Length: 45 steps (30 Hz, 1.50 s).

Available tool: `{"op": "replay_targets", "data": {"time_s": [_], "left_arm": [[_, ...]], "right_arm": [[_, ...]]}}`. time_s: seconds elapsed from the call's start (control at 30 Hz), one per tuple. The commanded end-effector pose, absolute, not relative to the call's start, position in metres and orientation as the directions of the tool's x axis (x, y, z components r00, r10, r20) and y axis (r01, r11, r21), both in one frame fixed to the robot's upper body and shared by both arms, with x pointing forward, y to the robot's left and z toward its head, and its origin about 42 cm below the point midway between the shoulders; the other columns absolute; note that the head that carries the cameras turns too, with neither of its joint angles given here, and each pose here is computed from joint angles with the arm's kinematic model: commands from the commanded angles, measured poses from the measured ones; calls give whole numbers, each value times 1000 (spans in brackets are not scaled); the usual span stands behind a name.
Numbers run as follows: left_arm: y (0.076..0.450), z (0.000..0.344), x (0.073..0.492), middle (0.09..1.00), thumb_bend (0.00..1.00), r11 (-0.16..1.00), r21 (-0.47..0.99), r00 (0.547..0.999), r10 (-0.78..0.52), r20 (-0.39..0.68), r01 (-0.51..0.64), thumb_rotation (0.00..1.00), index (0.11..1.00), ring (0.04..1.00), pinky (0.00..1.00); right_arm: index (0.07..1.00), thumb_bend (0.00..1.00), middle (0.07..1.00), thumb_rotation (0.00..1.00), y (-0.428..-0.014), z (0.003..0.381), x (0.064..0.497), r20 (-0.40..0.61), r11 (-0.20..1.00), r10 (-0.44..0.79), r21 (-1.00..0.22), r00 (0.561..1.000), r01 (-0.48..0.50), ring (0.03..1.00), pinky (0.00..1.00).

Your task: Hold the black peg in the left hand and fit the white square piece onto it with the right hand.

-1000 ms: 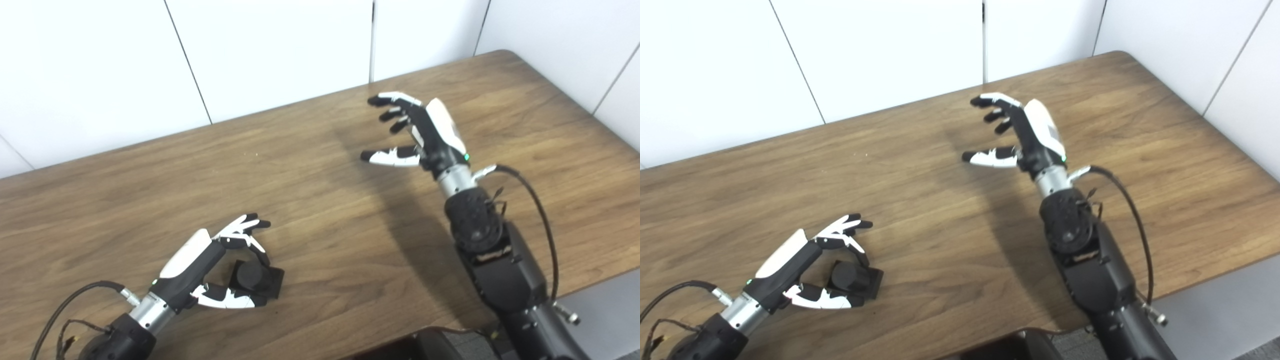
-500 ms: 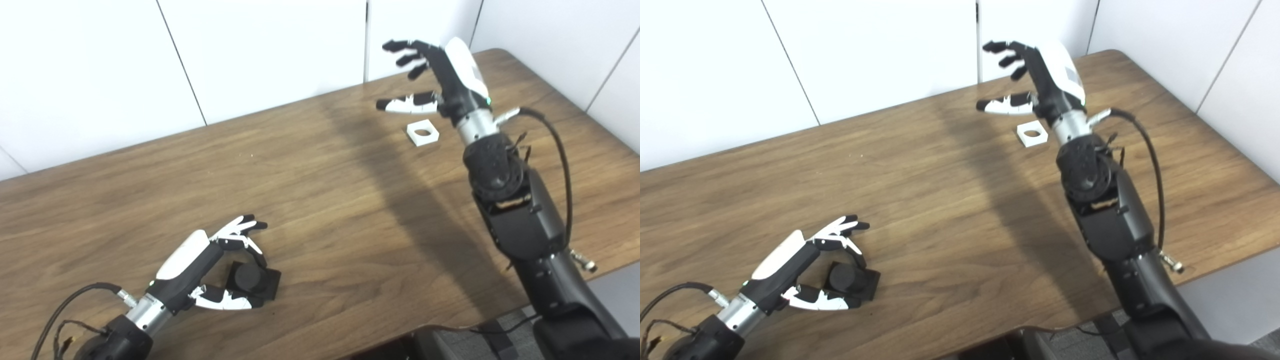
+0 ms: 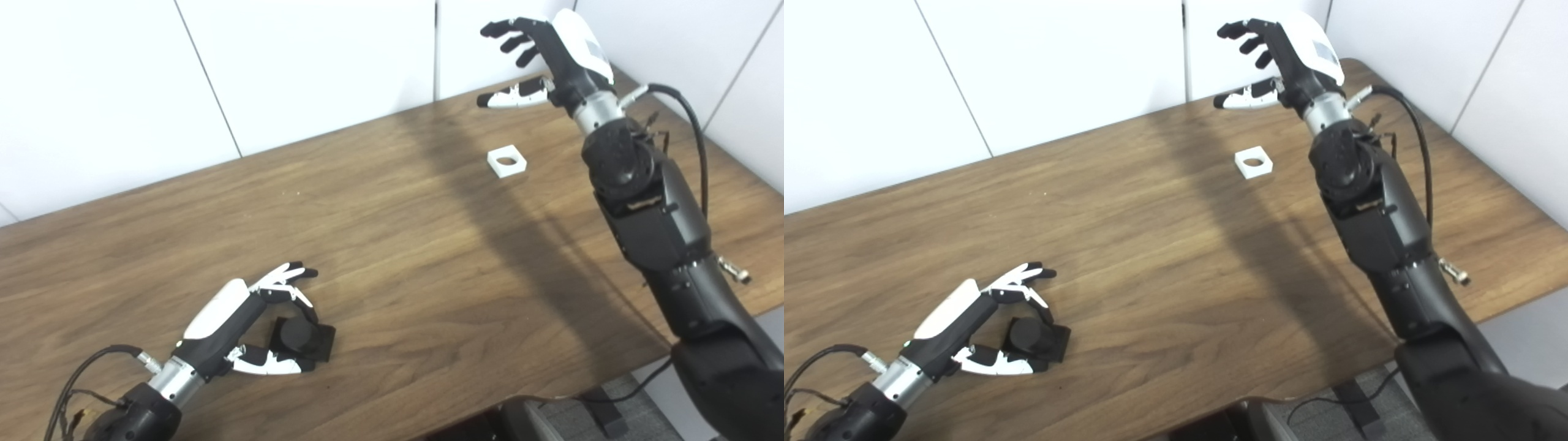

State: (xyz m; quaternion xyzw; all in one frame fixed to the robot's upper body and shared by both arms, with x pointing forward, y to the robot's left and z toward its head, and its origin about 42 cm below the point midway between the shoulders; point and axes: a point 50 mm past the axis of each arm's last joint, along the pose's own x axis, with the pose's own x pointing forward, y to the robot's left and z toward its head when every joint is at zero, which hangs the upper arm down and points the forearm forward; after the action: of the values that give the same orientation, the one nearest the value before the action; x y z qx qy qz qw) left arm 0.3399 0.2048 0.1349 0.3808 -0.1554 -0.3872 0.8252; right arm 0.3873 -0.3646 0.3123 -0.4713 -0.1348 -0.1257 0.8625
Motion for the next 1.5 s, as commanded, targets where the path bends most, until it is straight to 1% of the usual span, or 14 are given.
{"op": "replay_targets", "data": {"time_s": [0.0, 0.17, 0.23, 0.37, 0.47, 0.5, 0.57, 0.8, 1.03, 1.07, 1.17, 1.27, 1.37, 1.47], "left_arm": [[215, 108, 338, 906, 522, 313, 751, 663, -717, -215, 582, 55, 491, 971, 931], [215, 107, 339, 903, 522, 274, 774, 664, -708, -239, 571, 55, 491, 968, 942], [215, 106, 339, 903, 522, 264, 779, 664, -706, -246, 569, 56, 491, 968, 945], [216, 106, 338, 905, 522, 256, 780, 663, -704, -254, 571, 56, 491, 970, 948], [216, 106, 338, 903, 522, 256, 780, 662, -706, -252, 570, 56, 491, 967, 940], [216, 106, 338, 902, 522, 260, 779, 662, -706, -250, 571, 57, 491, 966, 936], [216, 105, 337, 901, 522, 263, 778, 662, -707, -247, 571, 57, 491, 966, 934], [215, 107, 336, 901, 522, 268, 777, 662, -709, -242, 570, 57, 491, 967, 934], [216, 106, 335, 904, 522, 271, 776, 664, -708, -241, 570, 57, 491, 970, 937], [216, 106, 335, 903, 522, 270, 776, 664, -708, -241, 570, 57, 491, 968, 935], [217, 105, 335, 904, 522, 269, 776, 664, -708, -243, 570, 56, 491, 968, 932], [217, 106, 335, 906, 522, 270, 775, 665, -706, -245, 572, 56, 491, 971, 935], [217, 106, 334, 904, 522, 273, 775, 665, -707, -241, 571, 56, 491, 969, 935], [217, 105, 334, 903, 522, 270, 778, 666, -706, -241, 568, 57, 491, 965, 929]], "right_arm": [[722, 689, 764, 17, -369, 343, 392, 416, 495, -76, -773, 906, 396, 702, 560], [721, 691, 760, 12, -376, 343, 397, 373, 467, -64, -809, 926, 358, 710, 567], [732, 677, 790, 63, -379, 345, 399, 319, 434, -48, -847, 947, 307, 749, 612], [749, 692, 848, 160, -386, 347, 401, 192, 385, -32, -903, 981, 190, 838, 691], [760, 714, 876, 194, -392, 347, 404, 119, 356, -7, -927, 993, 114, 861, 681], [772, 722, 897, 232, -395, 346, 405, 81, 336, 2, -939, 997, 76, 865, 668], [780, 732, 912, 261, -398, 344, 408, 33, 311, 9, -950, 999, 28, 867, 658], [790, 796, 934, 301, -410, 335, 419, -99, 294, 18, -951, 995, -100, 902, 677], [828, 837, 966, 355, -417, 328, 428, -221, 272, -1, -939, 975, -212, 943, 726], [836, 859, 973, 374, -418, 327, 430, -240, 268, -4, -936, 971, -230, 948, 729], [847, 943, 981, 403, -420, 324, 433, -275, 262, -12, -929, 961, -262, 952, 737], [864, 985, 991, 415, -420, 320, 435, -313, 255, -17, -920, 950, -299, 957, 744], [867, 1000, 990, 408, -421, 315, 437, -331, 259, -18, -913, 944, -315, 960, 752], [863, 1000, 990, 406, -420, 309, 438, -343, 267, -21, -907, 939, -325, 968, 727]]}}
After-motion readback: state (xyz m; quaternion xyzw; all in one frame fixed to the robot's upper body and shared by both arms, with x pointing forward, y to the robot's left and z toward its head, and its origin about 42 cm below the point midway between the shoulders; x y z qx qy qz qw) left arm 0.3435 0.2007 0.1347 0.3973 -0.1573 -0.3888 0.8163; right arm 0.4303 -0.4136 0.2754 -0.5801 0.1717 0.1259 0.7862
